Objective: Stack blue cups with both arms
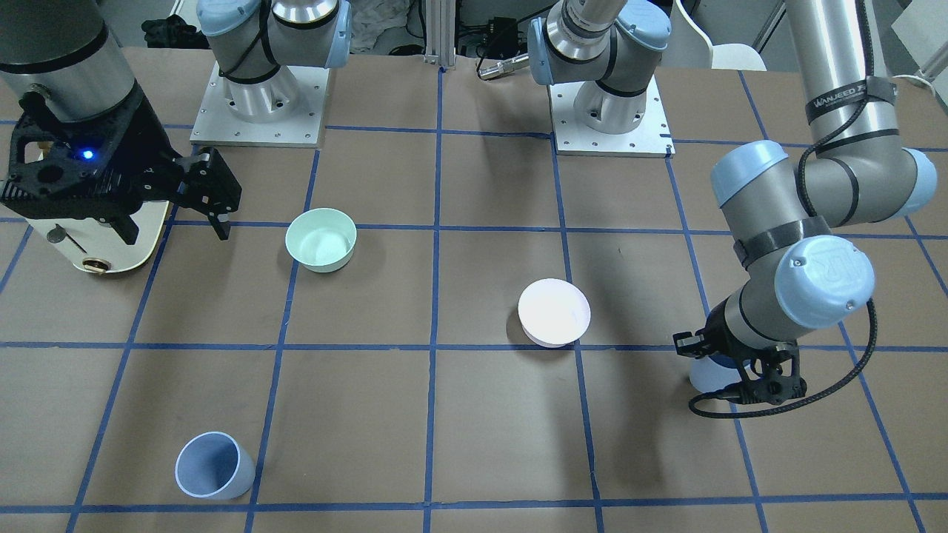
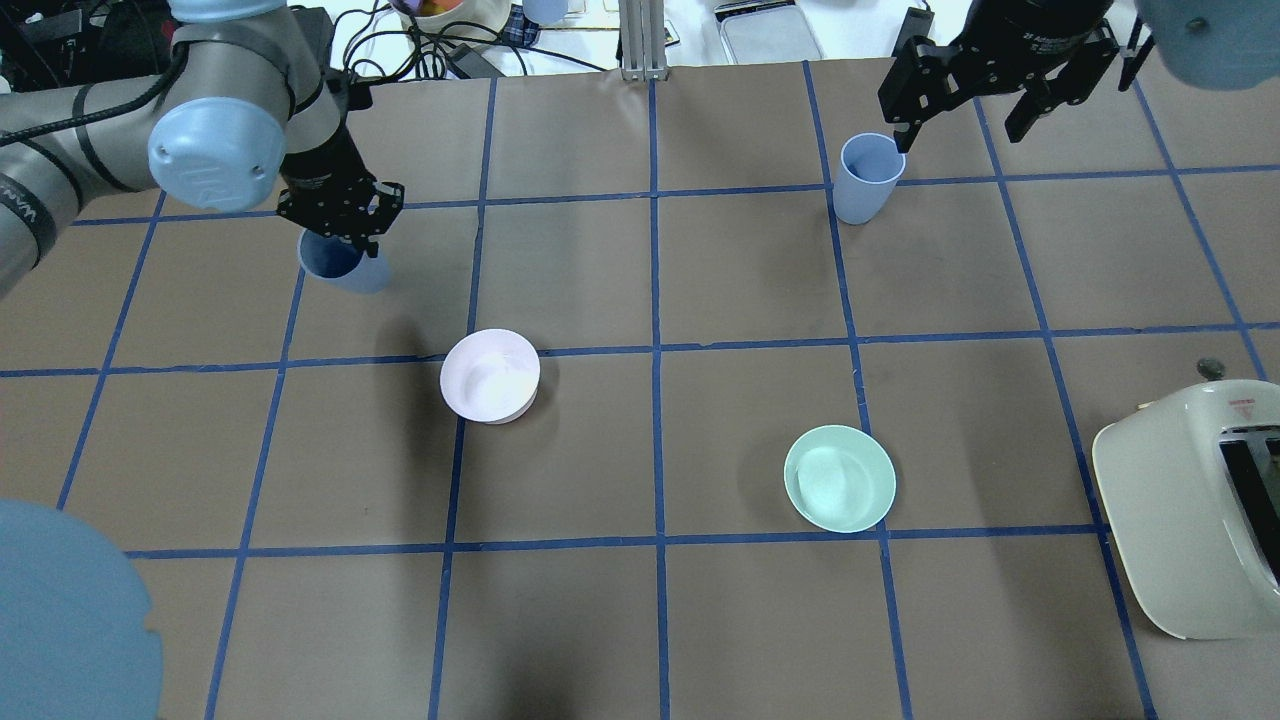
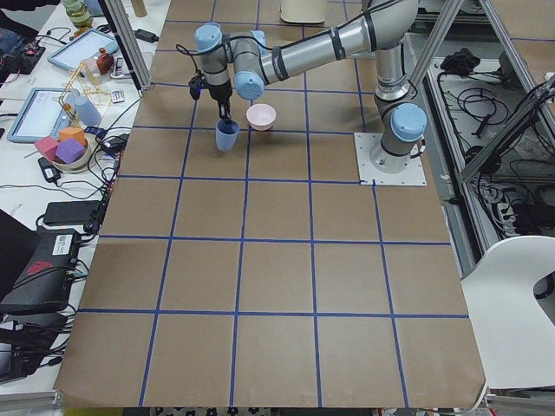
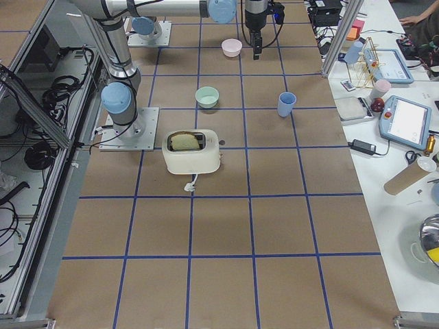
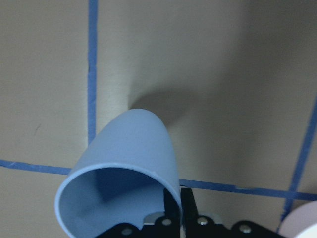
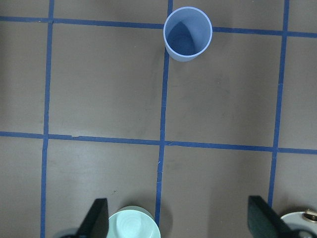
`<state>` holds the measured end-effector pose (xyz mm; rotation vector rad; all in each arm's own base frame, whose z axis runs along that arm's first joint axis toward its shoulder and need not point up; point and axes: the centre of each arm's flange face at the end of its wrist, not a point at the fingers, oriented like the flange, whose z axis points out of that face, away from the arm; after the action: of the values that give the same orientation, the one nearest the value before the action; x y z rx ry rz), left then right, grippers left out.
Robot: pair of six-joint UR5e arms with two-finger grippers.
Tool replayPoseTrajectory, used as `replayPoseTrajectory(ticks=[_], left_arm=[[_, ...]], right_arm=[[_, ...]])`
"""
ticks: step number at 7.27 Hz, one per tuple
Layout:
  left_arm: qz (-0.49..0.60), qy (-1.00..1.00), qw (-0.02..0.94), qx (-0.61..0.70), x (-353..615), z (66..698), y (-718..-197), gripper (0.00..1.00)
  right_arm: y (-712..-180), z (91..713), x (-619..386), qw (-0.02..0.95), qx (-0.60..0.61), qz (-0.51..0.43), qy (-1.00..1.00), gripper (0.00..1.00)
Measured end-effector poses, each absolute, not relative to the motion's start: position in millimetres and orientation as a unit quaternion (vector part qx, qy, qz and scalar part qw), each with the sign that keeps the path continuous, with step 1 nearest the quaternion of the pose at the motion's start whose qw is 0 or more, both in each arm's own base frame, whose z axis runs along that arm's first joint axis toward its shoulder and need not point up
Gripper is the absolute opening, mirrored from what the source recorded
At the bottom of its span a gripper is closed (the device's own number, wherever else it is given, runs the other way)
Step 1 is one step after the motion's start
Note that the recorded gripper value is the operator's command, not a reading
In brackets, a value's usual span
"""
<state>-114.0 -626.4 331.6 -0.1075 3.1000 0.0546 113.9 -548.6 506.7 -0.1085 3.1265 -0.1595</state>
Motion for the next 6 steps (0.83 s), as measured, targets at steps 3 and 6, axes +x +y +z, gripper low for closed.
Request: replayPoseTrajectory(ticks=[3,6], left_arm=[[0.023,0.995,-0.014,-0.100,-311.4,333.3,-566.4,0.00],[0.074,0.992,-0.018,-0.101,-389.0,298.0,-500.8,0.00]], right_arm=[[-549.0,507.1,112.9,0.003,-0.034,-0.052,0.998,1.00],[-549.1,507.3,113.0,0.003,-0.034,-0.053,0.998,1.00]])
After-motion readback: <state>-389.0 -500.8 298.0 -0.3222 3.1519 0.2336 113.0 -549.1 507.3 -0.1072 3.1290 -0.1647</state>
